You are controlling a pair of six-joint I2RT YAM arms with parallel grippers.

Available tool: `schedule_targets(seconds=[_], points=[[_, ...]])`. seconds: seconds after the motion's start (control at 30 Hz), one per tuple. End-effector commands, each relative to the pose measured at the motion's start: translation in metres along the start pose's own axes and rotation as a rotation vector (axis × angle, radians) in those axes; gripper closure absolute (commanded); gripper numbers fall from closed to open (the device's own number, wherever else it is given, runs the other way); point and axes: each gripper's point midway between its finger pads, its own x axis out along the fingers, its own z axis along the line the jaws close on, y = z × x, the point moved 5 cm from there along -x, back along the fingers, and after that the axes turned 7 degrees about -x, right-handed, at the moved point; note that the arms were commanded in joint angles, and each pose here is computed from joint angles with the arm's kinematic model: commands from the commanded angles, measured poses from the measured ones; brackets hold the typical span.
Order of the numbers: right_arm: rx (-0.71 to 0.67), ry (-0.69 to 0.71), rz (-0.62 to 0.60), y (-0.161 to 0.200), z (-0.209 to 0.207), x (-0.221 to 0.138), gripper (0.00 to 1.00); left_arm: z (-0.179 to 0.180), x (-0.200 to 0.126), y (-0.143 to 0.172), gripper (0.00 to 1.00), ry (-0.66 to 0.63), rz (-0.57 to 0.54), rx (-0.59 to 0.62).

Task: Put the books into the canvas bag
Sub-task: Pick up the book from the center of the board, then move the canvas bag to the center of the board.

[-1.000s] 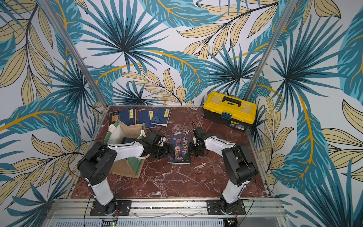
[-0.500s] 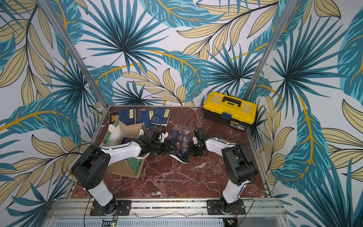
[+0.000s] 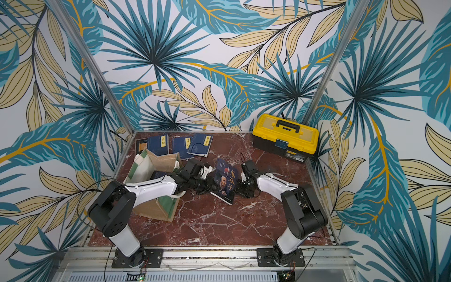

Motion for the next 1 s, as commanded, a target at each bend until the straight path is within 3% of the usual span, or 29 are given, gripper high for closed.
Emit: schedule_targets(seconds=[0.0,0.23,0.43,0.6,0.7,0.8,0.97], points=[[-0.013,0.016,-0.063,0.002,0.007,-0.034,0.56,-0.065,-0.062,-0.006,1.00,0.038,-0.126,0.240],[-0.042,-0.126,-0.286,-0.021,0.053,-0.097,0.54,-0.097,-0.151,-0.001,1.00,-0.039,-0.344,0.369],[-0.154,-0.201,-0.393,-0.024,0.118,-0.128,0.54,-0.112,-0.253,0.020,1.00,-0.064,-0.698,0.470],[-0.258,-0.318,-0.360,-0.017,0.197,-0.119,0.53,-0.095,-0.340,0.052,1.00,-0.126,-1.010,0.467],[-0.325,-0.354,-0.318,-0.012,0.243,-0.108,0.51,-0.080,-0.375,0.072,1.00,-0.137,-1.129,0.443],[-0.414,-0.337,-0.285,0.003,0.285,-0.097,0.48,-0.067,-0.396,0.088,1.00,-0.141,-1.191,0.412],[-0.418,-0.241,-0.259,-0.005,0.305,-0.068,0.45,-0.051,-0.410,0.106,1.00,-0.129,-1.208,0.374]])
